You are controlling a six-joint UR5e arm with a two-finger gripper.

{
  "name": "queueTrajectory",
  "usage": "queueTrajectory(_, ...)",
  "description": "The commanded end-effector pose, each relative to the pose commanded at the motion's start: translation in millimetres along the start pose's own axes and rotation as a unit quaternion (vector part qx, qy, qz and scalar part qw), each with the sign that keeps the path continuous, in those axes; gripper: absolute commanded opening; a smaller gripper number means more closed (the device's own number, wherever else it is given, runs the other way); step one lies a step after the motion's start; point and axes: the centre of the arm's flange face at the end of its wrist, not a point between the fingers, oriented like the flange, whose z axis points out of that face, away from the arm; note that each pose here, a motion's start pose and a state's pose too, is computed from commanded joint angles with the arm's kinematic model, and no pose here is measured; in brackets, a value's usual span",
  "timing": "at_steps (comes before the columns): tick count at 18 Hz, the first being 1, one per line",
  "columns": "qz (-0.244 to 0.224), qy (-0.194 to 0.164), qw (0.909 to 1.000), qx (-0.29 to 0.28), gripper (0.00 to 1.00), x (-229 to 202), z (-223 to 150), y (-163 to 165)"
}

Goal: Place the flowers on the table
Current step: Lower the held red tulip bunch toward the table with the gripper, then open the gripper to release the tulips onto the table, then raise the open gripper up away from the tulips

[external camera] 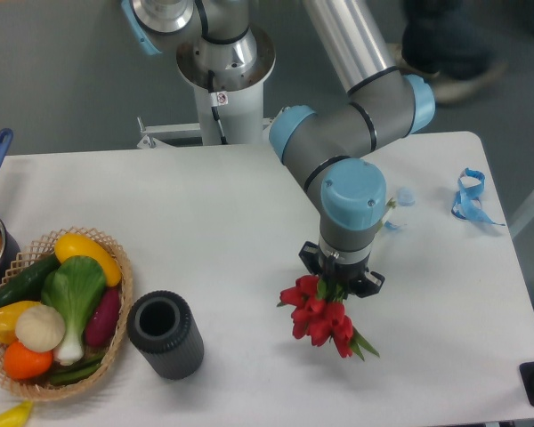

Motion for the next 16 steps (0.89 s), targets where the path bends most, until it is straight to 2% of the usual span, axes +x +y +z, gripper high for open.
queueTrajectory(1,-0.001,0.000,1.0000,0.000,0.53,0.0,0.0,0.0)
queueTrajectory(3,-0.001,0.000,1.0000,0.001,0.74,0.4,-0.5,0.1)
queueTrajectory(4,-0.001,-0.002,1.0000,0.002,0.99,0.3,-1.7,0.1)
queueTrajectory(8,-0.012,-0.008,0.9999,0.006,1.00,0.8,-8.5,-0.6)
queueTrajectory(11,-0.014,-0.042,0.9987,0.024,1.00,0.6,-24.2,0.4)
queueTrajectory(16,-0.027,-0.050,0.9980,0.029,1.00,13.4,-43.6,34.4)
